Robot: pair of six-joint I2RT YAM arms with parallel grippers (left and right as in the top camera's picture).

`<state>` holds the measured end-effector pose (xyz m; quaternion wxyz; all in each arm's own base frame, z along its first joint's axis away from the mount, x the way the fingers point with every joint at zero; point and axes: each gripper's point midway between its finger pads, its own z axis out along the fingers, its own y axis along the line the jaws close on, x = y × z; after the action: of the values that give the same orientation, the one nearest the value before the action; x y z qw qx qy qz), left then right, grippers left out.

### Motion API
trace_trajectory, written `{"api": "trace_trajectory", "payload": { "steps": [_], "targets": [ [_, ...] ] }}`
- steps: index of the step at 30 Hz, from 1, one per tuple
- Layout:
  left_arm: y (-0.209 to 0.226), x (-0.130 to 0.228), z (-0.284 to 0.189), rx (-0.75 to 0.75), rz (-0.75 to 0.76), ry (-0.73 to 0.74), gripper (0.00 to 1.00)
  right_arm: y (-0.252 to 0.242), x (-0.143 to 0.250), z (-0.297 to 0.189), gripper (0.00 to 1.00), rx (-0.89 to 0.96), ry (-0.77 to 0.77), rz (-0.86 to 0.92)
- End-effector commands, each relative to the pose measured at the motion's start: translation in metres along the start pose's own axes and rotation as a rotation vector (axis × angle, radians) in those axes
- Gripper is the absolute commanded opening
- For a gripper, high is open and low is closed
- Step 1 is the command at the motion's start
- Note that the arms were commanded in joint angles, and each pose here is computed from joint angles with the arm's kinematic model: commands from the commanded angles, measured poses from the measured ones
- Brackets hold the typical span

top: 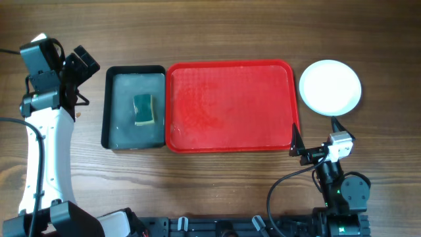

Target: Clean dirty plates on tray and stack at the side

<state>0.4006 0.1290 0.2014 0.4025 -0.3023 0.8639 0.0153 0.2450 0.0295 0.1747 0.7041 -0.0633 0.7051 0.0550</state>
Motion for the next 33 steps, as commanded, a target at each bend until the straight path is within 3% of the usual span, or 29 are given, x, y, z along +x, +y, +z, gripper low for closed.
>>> {"api": "trace_trajectory", "payload": {
  "steps": [1,4,8,12,15,25,33],
  "targets": [
    [-0.007,-0.009,-0.023,0.019,-0.001,-0.045,1.00,-0.003,-0.003,-0.001,1.00,0.015,-0.014,0.010],
    [-0.041,-0.010,-0.070,0.117,0.049,-0.101,1.00,-0.003,-0.003,-0.001,1.00,0.015,-0.014,0.010],
    [-0.088,-0.012,-0.175,0.297,0.181,-0.288,1.00,-0.003,-0.003,-0.001,1.00,0.015,-0.014,0.010],
    [-0.074,-0.016,-0.259,0.412,0.153,-0.449,1.00,-0.003,-0.003,-0.001,1.00,0.015,-0.014,0.010],
    [-0.051,-0.002,-0.291,0.424,0.143,-0.479,1.00,-0.003,-0.003,-0.001,1.00,0.015,-0.014,0.010],
    [0.029,0.088,-0.346,0.450,0.141,-0.483,1.00,-0.003,-0.003,-0.001,1.00,0.015,-0.014,0.010],
    [0.041,0.141,-0.287,0.433,0.095,-0.400,1.00,-0.003,-0.003,-0.001,1.00,0.015,-0.014,0.010]
  ]
}}
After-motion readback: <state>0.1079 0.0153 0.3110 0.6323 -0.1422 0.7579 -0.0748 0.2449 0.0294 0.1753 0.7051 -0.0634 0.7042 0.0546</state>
